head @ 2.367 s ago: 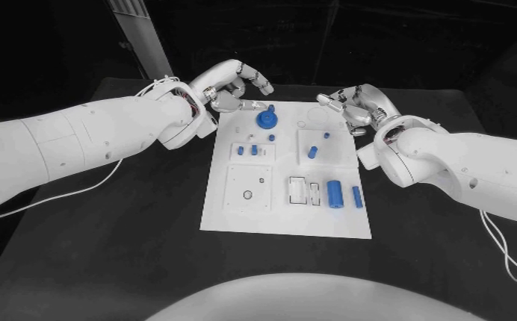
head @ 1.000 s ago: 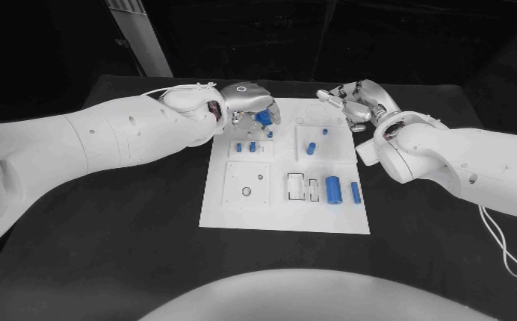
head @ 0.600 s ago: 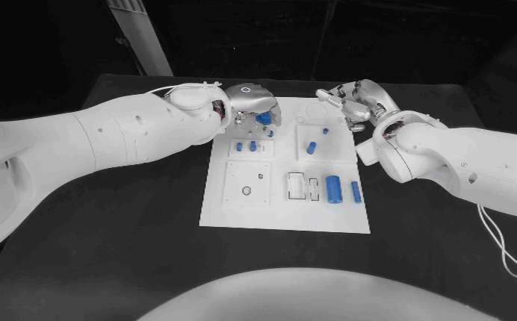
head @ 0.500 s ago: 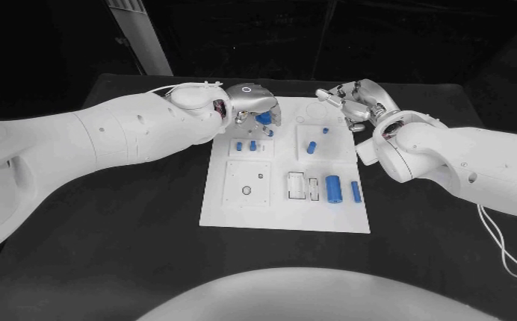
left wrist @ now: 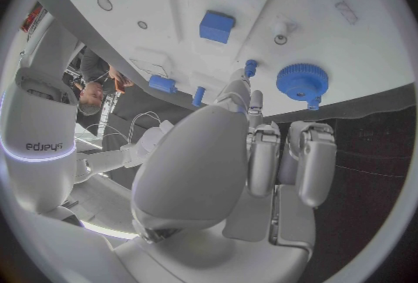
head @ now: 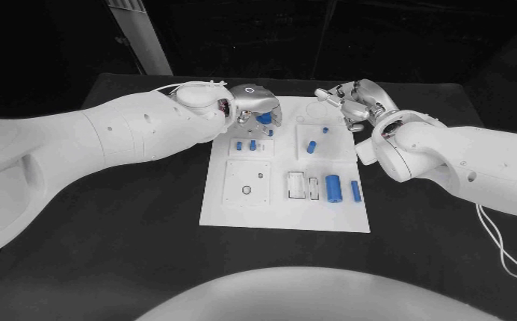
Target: Assemble the parts on the task board
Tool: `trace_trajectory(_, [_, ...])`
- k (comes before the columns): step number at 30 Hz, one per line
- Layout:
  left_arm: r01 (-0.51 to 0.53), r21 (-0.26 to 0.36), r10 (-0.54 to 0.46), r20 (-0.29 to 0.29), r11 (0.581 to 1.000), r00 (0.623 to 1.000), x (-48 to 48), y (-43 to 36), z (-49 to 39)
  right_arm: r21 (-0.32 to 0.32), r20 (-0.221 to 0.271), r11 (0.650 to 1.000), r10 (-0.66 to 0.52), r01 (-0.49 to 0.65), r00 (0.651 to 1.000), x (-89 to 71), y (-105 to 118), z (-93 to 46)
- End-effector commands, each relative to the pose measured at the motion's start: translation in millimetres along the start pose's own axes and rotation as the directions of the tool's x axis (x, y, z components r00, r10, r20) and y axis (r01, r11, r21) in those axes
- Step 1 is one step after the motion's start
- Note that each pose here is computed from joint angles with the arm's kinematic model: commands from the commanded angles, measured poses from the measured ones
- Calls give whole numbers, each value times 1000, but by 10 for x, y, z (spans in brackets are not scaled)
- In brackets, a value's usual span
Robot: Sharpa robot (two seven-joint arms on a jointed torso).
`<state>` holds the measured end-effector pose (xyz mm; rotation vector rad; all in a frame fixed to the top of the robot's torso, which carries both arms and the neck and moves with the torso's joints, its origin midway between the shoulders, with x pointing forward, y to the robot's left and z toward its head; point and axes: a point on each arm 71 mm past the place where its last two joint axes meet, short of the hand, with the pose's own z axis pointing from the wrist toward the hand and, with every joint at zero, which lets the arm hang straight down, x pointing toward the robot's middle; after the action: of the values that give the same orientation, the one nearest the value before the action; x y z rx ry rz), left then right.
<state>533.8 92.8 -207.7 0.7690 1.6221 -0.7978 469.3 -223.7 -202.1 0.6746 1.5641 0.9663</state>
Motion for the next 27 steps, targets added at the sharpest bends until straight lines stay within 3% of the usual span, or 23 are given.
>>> trace_trajectory(1, [-23, -23, 22, -48, 999, 999, 26, 18, 11, -1, -7, 1000, 5, -5, 1000, 7, 14, -1])
trace_trajectory(19, [-21, -31, 18, -85, 999, 996, 75, 53, 7, 4, -8, 1000, 9, -9, 1000, 5, 13, -11])
trace_trajectory(27, [-19, -25, 17, -91, 999, 996, 82, 33, 37, 5, -14, 1000, 16, -16, 1000, 21, 23, -17])
